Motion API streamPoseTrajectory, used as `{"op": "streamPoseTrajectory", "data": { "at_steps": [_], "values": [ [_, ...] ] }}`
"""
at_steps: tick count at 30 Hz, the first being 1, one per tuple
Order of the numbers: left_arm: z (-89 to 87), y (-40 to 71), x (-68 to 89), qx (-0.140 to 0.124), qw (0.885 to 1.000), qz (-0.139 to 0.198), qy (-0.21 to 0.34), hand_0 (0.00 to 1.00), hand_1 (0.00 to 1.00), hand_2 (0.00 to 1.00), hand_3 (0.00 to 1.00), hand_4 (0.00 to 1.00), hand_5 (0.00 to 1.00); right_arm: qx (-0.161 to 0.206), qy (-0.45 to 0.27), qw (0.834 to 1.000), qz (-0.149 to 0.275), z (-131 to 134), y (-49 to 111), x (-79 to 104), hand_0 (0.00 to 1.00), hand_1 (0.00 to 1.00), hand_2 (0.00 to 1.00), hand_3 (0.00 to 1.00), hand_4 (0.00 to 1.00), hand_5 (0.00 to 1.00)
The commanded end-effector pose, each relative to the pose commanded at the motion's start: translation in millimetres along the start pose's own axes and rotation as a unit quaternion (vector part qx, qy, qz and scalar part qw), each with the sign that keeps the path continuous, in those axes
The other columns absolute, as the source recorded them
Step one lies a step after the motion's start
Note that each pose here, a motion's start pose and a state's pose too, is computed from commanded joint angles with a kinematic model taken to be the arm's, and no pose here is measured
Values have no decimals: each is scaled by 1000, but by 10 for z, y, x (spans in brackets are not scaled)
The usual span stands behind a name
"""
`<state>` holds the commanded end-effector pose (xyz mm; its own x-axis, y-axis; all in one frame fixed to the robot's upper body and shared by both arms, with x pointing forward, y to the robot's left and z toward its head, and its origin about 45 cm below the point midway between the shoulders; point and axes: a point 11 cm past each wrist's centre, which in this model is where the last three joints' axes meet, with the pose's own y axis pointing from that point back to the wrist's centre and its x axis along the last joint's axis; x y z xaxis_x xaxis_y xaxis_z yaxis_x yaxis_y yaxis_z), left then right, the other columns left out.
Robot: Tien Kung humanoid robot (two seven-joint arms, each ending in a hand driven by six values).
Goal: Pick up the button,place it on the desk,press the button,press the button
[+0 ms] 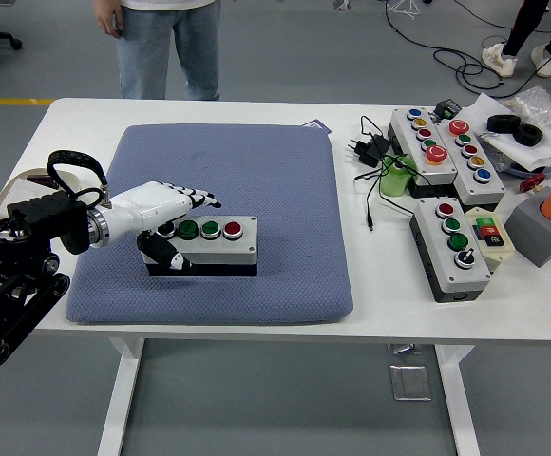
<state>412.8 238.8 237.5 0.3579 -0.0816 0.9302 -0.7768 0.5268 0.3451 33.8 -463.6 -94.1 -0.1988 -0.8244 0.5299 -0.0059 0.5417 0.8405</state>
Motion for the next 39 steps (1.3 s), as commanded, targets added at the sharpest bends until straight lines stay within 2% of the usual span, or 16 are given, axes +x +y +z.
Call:
{"op": "streamPoseTrajectory", "data": {
  "at_steps": [3,5,6,9,11,12,14,17,18,19,23,24,26,33,39],
  "values": [
    [57,75,115,-4,1000,8,7,897,975,998,994,998,495,0,-1,1000,0,-1,0,-1,631,475,530,583,263,11],
    [114,172,271,-4,1000,20,11,897,975,998,994,998,495,1,0,1000,0,-7,0,1,631,475,530,583,263,11],
    [144,199,328,-6,1000,28,9,844,902,980,996,748,111,1,0,1000,0,-8,0,1,630,475,531,584,262,11],
    [232,284,477,1,999,53,-2,844,902,980,996,748,111,1,0,1000,0,-6,0,3,630,475,531,584,262,11],
    [293,328,557,15,997,79,-12,844,902,980,996,748,111,2,0,1000,0,-6,-1,7,630,475,531,584,262,11],
    [309,352,589,27,995,90,-16,288,161,177,878,457,2,1,0,1000,0,-4,-1,7,630,476,530,583,262,10],
    [347,396,625,45,994,102,-21,288,161,177,878,457,2,1,0,1000,0,6,-2,6,630,476,530,583,262,10],
    [409,414,617,47,994,97,-26,288,161,177,878,457,2,0,0,1000,0,14,-2,4,630,476,530,583,262,10],
    [443,414,597,45,995,89,-29,205,89,101,796,485,2,-1,0,1000,0,17,-2,4,631,476,530,583,262,10],
    [450,414,593,44,995,88,-30,205,89,101,796,485,2,-1,0,1000,0,17,-2,4,631,476,530,583,262,10],
    [535,412,425,27,999,17,-36,205,89,101,796,485,2,-3,1,1000,1,39,-4,8,631,476,530,583,262,10],
    [538,413,390,26,999,2,-37,186,72,89,792,561,2,-3,1,1000,1,41,-4,8,631,476,531,583,262,10],
    [554,410,304,23,999,-29,-37,186,72,89,792,561,2,-5,2,1000,1,58,-5,11,631,476,531,583,262,10],
    [585,406,282,21,998,-33,-39,182,63,83,802,555,2,-7,5,1000,2,88,-8,22,631,476,531,583,262,10],
    [553,382,267,31,998,-35,-37,180,58,81,818,548,2,-9,5,1000,2,104,-9,23,631,476,531,583,262,10]
  ]
}}
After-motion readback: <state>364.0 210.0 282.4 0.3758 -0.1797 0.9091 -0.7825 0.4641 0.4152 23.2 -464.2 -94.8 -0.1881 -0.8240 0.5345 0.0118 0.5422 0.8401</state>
